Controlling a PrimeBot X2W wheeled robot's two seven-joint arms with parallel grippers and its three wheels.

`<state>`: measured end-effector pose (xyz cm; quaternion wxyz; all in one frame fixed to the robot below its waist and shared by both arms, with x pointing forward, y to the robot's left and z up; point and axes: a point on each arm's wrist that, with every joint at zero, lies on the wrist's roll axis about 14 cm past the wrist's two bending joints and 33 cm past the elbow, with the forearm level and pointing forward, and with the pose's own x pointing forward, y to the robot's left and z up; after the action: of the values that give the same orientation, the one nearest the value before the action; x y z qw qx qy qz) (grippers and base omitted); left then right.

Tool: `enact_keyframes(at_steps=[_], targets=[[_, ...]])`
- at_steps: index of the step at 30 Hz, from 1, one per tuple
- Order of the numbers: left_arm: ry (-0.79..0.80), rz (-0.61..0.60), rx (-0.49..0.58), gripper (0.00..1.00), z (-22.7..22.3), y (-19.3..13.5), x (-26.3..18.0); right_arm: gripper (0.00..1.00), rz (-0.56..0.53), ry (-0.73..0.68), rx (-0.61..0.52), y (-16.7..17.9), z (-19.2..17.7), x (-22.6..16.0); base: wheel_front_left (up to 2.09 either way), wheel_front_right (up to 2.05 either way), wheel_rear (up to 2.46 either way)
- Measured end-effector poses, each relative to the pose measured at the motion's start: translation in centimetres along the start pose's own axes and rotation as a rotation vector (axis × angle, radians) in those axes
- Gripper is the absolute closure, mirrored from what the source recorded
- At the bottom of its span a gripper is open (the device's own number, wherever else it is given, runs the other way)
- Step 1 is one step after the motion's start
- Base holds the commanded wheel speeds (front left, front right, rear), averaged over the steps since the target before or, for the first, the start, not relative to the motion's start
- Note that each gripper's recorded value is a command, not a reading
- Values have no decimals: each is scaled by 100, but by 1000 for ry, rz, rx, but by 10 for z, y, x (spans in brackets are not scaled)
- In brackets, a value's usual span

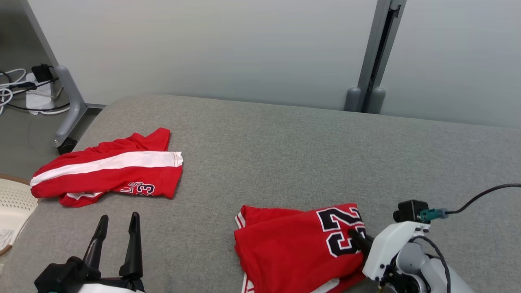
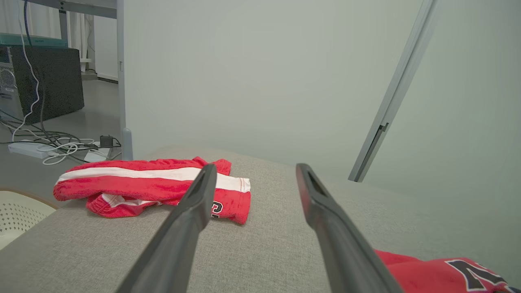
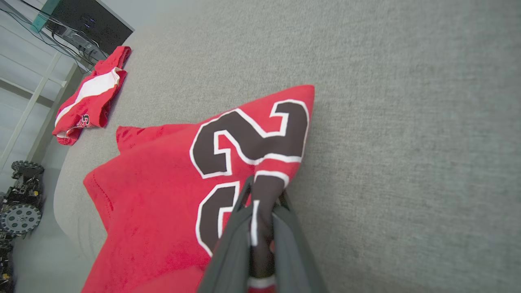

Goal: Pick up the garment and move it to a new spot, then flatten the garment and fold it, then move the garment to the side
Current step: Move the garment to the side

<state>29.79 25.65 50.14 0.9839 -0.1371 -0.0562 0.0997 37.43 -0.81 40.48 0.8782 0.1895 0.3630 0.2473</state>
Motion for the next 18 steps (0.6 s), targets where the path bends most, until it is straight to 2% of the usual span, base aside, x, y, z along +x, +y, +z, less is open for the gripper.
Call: enact_keyframes(at_steps=[8,13,18], targets=[[-4,-110,-12,0,0,-36,15,100,9,-239,-133,2,61,-14,0,0,0],[4,-213,-23,0,-3,-70,26,100,-31,-330,-153,-15,81,-31,0,0,0],[20,-344,-44,0,-9,-115,35,100,-116,-410,-134,-48,94,-56,0,0,0]])
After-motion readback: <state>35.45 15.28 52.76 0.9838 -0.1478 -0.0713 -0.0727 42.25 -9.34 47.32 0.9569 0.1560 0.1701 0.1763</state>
